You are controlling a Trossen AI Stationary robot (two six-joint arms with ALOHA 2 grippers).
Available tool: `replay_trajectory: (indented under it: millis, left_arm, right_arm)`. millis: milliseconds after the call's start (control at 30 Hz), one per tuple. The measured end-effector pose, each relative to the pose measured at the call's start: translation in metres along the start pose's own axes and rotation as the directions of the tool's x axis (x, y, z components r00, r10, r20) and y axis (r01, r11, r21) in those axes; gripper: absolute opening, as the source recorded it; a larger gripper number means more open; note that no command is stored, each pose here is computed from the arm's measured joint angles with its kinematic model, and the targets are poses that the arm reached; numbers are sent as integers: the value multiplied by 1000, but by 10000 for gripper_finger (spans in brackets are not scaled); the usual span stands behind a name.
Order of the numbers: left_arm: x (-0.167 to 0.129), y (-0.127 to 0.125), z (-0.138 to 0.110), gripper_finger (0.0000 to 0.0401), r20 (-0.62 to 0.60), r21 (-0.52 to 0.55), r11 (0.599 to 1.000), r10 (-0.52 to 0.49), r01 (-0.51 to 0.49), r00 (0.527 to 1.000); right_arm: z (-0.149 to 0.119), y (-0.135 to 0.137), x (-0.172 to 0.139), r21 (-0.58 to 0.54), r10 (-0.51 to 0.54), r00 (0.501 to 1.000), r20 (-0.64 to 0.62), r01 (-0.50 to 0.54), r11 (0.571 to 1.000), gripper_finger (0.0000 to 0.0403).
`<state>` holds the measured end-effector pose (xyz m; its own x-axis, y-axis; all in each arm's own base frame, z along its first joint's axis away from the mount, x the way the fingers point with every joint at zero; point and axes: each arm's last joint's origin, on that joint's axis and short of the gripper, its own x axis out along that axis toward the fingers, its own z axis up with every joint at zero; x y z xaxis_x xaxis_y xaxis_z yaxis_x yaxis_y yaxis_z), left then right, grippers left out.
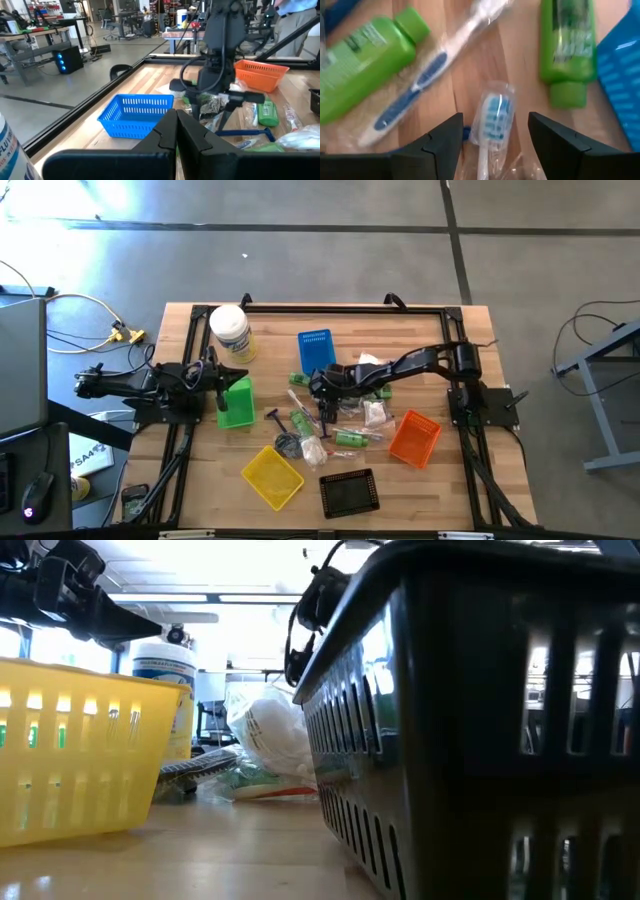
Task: Pick & Place Travel size toiletries
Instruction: Put the blue toothbrush into the blue bin
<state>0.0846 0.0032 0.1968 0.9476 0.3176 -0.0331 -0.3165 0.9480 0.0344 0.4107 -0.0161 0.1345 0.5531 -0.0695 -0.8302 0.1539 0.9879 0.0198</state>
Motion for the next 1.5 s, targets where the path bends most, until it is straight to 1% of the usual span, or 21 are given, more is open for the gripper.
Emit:
replay_trajectory:
  millis: [133,267,367,600,700,767,867,967,1067,1233,1333,1400,1467,1500]
  left_arm:
    - [0,0,0,0,-1,1,1000,0,0,1000]
    - [0,0,0,0,-1,2,1000,0,0,1000]
    - [0,0,0,0,-2,2,1000,0,0,1000]
    - [0,0,0,0,-3,0,1000,-1,1,1000]
    - [0,0,0,0,-3,0,1000,-1,1,1000]
    - [0,0,0,0,-3,0,1000,-1,1,1000]
    - [0,0,0,0,-3,0,1000,-1,1,1000]
    - [0,0,0,0,-3,-1,1000,0,0,1000]
    - [0,0,0,0,-3,-1,1000,-1,1,1000]
    - [0,0,-1,0,-8,-2,1000,-3,3,1000]
    - [0,0,-1,0,-7,-22,1000,-3,3,1000]
    - [0,0,-1,0,-7,-24,1000,-3,3,1000]
    - [0,0,-1,0,-7,-25,1000,-4,3,1000]
    - [0,0,-1,0,-7,-25,1000,-3,3,1000]
  right_arm:
    - [-1,0,1,-7,0,1000,-2,0,1000,216]
    - [-1,0,1,-23,0,1000,-1,0,1000,196]
    - [0,1,1,-40,2,1000,6,-2,999,165]
    - [3,2,1,-50,37,999,31,-35,998,66]
    - [4,2,1,-52,35,999,42,-33,998,39]
    - [5,2,0,-53,36,998,53,-33,998,37]
    - [9,2,-1,-52,39,995,88,-35,998,55]
    - [14,3,-9,-44,44,991,127,-38,998,74]
    - [21,5,-22,-39,50,984,169,-44,998,78]
    - [39,10,-54,-41,87,949,304,-78,996,63]
    - [50,15,-75,-64,141,908,394,-126,990,57]
    - [53,16,-91,-74,156,895,418,-138,988,57]
    - [59,19,-108,-84,168,864,475,-145,986,62]
    - [59,20,-119,-88,171,857,487,-147,985,65]
